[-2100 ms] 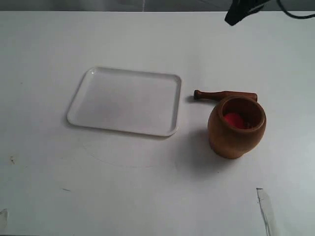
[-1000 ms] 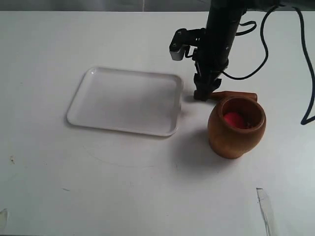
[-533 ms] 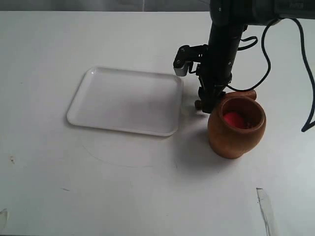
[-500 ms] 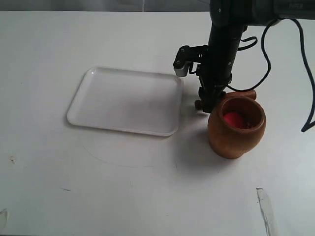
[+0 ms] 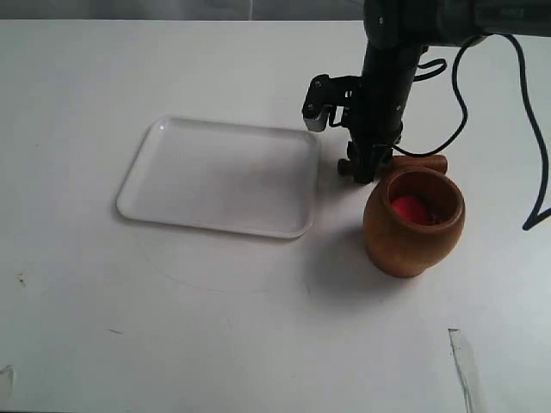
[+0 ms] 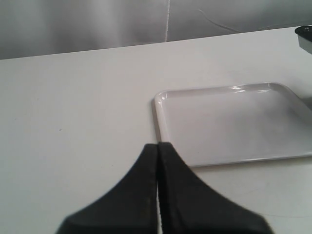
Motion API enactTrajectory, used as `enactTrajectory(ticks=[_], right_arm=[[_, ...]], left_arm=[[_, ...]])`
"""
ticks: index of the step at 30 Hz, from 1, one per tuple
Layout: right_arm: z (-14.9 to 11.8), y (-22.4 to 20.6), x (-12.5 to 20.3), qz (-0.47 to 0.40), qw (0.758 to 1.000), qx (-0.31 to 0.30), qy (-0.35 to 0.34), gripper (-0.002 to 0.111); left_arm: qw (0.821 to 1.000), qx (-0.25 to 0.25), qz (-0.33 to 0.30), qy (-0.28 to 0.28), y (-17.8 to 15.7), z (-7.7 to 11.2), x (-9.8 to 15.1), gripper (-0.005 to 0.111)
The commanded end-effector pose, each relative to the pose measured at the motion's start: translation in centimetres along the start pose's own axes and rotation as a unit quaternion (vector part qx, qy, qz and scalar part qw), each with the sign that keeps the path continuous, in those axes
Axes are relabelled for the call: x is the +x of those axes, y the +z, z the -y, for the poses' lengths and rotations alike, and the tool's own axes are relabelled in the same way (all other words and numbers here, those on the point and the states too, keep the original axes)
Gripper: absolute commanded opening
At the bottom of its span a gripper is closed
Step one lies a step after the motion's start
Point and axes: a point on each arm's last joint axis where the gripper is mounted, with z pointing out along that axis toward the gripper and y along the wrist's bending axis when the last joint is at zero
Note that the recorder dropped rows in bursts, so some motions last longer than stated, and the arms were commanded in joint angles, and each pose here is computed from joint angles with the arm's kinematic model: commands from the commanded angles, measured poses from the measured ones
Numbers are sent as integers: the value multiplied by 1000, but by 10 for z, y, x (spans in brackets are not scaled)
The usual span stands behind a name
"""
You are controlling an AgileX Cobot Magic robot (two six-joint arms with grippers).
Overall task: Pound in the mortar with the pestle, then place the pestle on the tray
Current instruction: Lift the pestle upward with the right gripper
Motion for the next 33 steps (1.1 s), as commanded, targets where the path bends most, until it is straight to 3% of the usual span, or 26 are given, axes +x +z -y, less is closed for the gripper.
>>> enactTrajectory(ticks=[1,3,4,12,19,25,29,33], right_arm=[[5,25,5,-39,999,11,1,18],[5,24,7,-48,999,10,-3,2],[5,24,7,-50,999,12,-4,0],[10,22,4,-33,999,33,-5,0],[20,-37,-7,46,991,125,26,0],[17,-114,-4,162,957,222,91,0],[9,-154,6,230,935,234,132,0],[-18,-198,20,324,889,268,180,0]], left_arm=[[1000,4,4,-6,0,1,0,0],[1000,4,4,-6,0,1,0,0],[1000,4,4,-6,0,1,0,0],[1000,4,4,-6,0,1,0,0],[1000,4,4,-6,0,1,0,0],[1000,4,4,-6,0,1,0,0],[1000,4,4,-6,0,1,0,0],[1000,4,4,-6,0,1,0,0]])
